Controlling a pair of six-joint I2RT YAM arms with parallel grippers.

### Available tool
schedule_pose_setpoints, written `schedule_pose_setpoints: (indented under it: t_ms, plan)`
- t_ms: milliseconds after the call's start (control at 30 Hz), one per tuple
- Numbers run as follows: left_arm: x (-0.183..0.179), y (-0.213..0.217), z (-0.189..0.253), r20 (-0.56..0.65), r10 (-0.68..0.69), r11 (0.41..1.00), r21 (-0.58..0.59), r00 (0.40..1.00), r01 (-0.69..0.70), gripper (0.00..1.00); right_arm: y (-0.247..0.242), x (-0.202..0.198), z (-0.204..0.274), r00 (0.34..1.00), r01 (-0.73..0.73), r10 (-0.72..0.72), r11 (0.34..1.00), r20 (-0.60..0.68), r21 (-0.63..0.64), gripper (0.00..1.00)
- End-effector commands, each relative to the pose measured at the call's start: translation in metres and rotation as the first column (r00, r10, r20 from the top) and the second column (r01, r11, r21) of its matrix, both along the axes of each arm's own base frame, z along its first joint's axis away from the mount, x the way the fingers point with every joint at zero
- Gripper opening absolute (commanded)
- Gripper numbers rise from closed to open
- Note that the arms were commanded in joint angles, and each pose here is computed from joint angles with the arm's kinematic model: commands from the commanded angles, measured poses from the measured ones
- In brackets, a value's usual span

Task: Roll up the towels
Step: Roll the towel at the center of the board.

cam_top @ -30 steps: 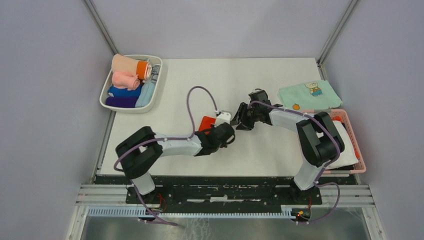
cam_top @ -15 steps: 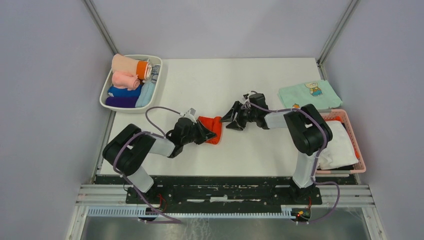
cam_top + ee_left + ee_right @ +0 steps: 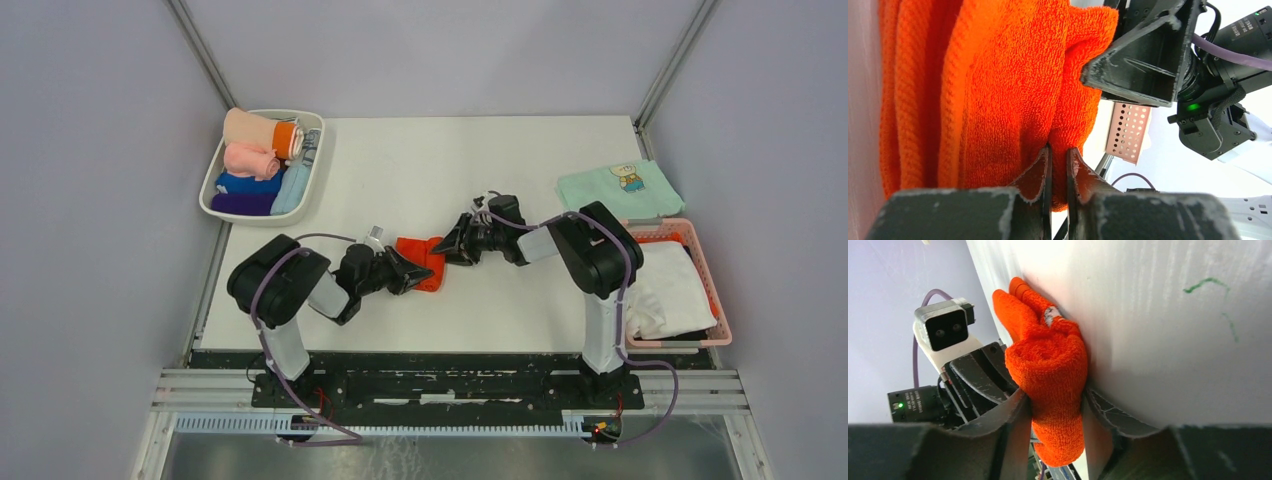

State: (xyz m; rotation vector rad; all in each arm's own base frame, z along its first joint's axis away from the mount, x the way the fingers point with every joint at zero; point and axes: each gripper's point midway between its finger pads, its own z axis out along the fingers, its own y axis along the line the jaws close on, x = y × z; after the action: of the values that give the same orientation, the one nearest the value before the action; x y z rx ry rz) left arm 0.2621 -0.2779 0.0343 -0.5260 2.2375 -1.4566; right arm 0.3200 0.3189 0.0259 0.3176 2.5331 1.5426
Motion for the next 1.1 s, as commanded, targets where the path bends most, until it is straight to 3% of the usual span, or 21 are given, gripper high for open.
schedule_pose_setpoints:
  t_ms: [0, 200, 367, 500, 667, 933, 1067]
  plan:
    - [-0.011, 0.001, -0.008, -0.074, -0.015, 1.0, -0.006, 0.997, 0.014, 0.14, -0.001, 0.0, -0.012, 1.0, -0.005, 0.005, 0.999, 0.024, -0.033, 0.41]
    - [-0.008, 0.006, -0.005, -0.024, -0.027, 0.991, 0.13, 0.999, 0.03, 0.32, -0.018, -0.002, -0.009, 0.999, 0.006, 0.003, 0.982, 0.045, -0.187, 0.29]
    - [-0.005, 0.007, 0.012, 0.076, -0.045, 0.938, 0.346, 0.996, 0.016, 0.42, -0.031, -0.006, -0.005, 0.998, 0.016, 0.005, 0.941, 0.062, -0.339, 0.27]
    - [-0.001, 0.01, 0.039, 0.211, -0.051, 0.82, 0.567, 0.976, -0.08, 0.49, -0.036, -0.011, -0.002, 0.998, 0.028, -0.005, 0.905, 0.056, -0.425, 0.27]
    - [-0.005, -0.001, 0.061, 0.332, -0.13, 0.67, 0.724, 0.934, -0.165, 0.54, -0.043, -0.013, 0.003, 0.998, 0.049, -0.028, 0.865, 0.05, -0.499, 0.28]
    - [-0.011, -0.036, 0.065, 0.418, -0.312, 0.386, 0.876, 0.853, -0.289, 0.54, -0.045, -0.018, 0.002, 0.999, 0.039, -0.041, 0.854, 0.007, -0.518, 0.28]
    - [-0.017, -0.05, 0.063, 0.419, -0.382, 0.296, 0.9, 0.823, -0.321, 0.53, -0.043, -0.019, 0.002, 0.999, 0.029, -0.039, 0.858, -0.009, -0.513, 0.29]
